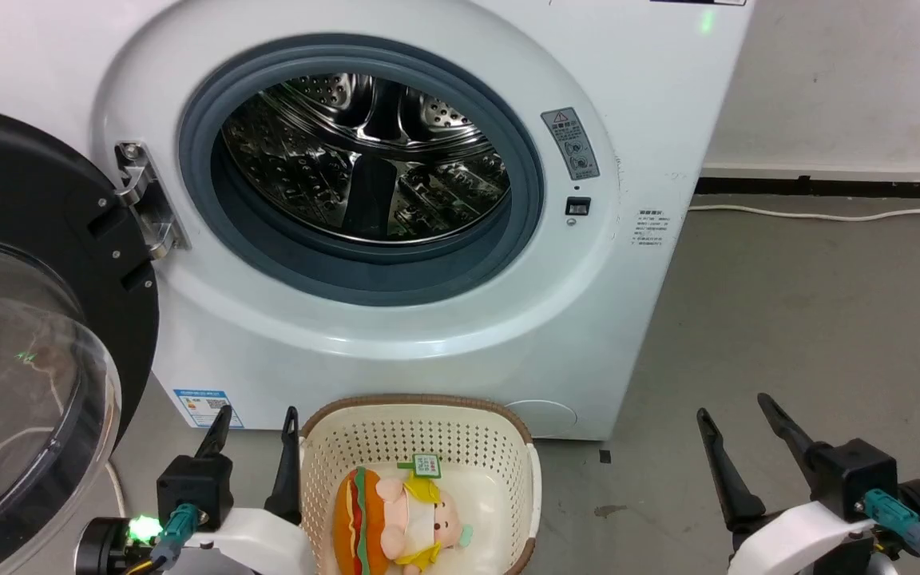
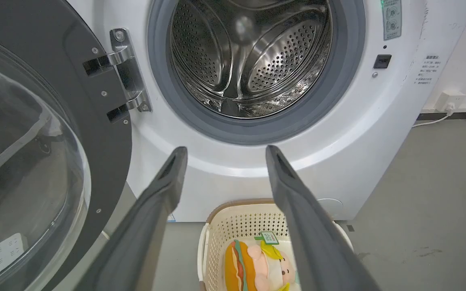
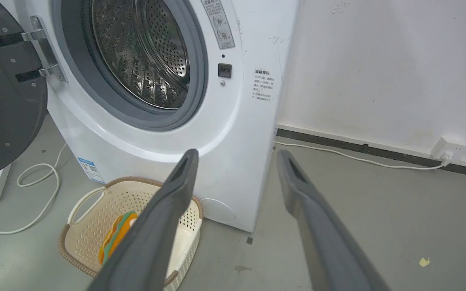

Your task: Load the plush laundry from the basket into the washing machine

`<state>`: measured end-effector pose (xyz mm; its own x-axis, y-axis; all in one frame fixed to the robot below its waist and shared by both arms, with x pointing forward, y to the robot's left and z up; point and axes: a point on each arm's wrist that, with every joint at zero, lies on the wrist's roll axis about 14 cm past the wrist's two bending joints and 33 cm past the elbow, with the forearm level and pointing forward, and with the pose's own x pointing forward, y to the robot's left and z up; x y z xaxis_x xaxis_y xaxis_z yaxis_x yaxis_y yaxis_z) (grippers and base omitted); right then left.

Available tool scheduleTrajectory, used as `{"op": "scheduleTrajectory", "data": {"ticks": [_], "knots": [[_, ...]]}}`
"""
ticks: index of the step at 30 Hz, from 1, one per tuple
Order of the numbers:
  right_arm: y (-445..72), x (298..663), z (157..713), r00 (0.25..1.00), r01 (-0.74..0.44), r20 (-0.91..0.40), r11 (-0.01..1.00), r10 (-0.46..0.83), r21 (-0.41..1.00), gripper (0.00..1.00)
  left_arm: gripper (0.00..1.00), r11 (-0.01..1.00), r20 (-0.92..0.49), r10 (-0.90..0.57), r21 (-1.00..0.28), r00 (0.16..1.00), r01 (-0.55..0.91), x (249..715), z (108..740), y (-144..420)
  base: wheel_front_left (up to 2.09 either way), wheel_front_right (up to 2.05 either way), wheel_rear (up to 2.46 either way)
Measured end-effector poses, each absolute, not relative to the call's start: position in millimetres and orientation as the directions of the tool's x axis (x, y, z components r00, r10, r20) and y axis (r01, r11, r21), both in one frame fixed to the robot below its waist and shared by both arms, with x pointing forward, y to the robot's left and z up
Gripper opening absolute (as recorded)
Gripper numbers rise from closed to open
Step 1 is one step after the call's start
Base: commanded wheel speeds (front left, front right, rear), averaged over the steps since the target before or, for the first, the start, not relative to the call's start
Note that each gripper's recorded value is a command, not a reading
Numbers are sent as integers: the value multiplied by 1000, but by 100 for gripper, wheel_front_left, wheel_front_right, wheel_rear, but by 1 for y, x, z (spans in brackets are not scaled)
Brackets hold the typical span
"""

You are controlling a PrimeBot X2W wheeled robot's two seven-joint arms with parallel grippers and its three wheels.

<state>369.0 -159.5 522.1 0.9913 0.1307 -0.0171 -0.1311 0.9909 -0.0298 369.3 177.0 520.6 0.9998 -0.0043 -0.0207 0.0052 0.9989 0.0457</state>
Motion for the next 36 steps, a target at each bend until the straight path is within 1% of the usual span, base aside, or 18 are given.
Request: {"op": "scheduleTrajectory", "data": {"ticks": [7,19,36], "knots": [[-161,370,520,992,-126,-14,992,126,-10,100,100,999,-25,-25,28,999,26,371,516,172,0,0,0],[-167,375,507,994,-106,-35,994,108,32,100,100,996,-108,-92,7,990,94,382,484,156,0,0,0],[-180,377,476,993,-50,-103,992,62,119,100,100,974,-293,-219,-17,931,224,411,417,129,0,0,0]]}}
